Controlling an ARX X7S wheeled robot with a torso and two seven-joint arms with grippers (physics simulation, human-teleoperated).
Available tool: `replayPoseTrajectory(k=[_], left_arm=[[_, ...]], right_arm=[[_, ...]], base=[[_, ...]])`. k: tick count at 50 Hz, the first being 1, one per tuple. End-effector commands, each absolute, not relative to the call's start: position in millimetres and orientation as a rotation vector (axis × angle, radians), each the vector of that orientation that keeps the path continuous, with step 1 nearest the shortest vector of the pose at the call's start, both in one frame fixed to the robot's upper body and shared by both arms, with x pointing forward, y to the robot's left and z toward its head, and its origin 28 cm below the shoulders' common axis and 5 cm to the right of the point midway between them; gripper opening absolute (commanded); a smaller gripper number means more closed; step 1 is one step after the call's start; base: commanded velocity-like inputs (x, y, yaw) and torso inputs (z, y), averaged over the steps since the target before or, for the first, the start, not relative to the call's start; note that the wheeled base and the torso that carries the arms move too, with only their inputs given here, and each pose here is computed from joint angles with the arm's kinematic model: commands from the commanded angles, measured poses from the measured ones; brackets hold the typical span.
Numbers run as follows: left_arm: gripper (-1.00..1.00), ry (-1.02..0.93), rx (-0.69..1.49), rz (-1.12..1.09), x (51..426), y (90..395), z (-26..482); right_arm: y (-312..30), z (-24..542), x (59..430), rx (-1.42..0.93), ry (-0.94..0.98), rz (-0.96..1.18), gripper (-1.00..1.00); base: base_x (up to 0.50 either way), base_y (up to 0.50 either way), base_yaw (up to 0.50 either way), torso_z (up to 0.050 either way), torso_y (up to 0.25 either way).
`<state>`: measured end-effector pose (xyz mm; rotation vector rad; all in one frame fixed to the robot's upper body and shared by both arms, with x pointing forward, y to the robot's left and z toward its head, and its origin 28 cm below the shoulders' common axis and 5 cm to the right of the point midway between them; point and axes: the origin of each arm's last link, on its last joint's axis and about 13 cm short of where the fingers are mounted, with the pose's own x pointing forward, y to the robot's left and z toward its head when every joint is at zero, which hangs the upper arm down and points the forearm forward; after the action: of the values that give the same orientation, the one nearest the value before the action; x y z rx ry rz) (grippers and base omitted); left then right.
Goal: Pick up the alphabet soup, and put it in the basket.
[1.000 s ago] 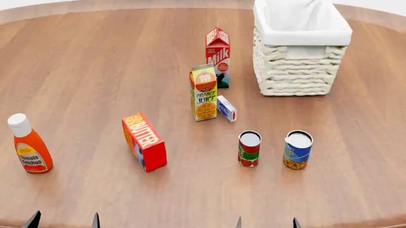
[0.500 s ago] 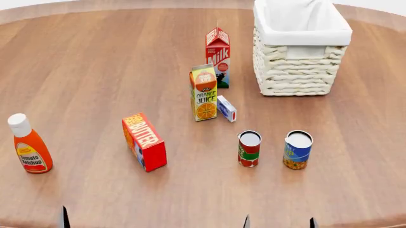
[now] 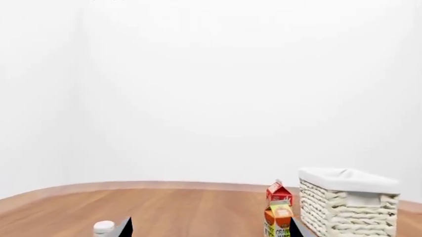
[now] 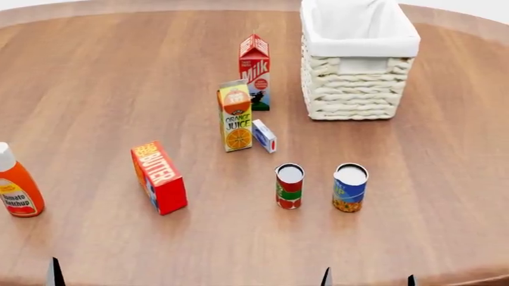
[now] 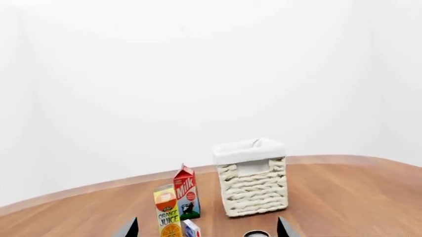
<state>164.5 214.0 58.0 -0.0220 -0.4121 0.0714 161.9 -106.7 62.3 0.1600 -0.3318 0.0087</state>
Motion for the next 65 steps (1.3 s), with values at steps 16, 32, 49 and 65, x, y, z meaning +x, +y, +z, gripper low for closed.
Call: replayPoseTrajectory(k=[16, 32, 49, 65], left_arm=[[1.00, -0.426, -0.023, 0.061, 164.2, 212.3, 58.4], [1.00, -0.433, -0.027, 0.062, 163.8, 212.9, 58.7], [1.00, -0.441, -0.033, 0.064, 163.6, 213.3, 59.2], [1.00, -0.442, -0.034, 0.063, 163.2, 212.9, 59.3]], right_arm=[[-109.4, 63.3, 163.2, 0.192, -0.330, -0.001, 1.00], [-110.3, 63.2, 164.6, 0.202, -0.329, -0.003, 1.00], [-111.0, 62.7, 165.4, 0.206, -0.328, -0.006, 1.00], [-110.9, 63.8, 165.3, 0.211, -0.320, -0.009, 1.00]], base=[[0.00, -0.20, 0.00, 0.000, 0.000], [0.00, -0.20, 0.00, 0.000, 0.000], [0.00, -0.20, 0.00, 0.000, 0.000], [0.00, -0.20, 0.00, 0.000, 0.000]])
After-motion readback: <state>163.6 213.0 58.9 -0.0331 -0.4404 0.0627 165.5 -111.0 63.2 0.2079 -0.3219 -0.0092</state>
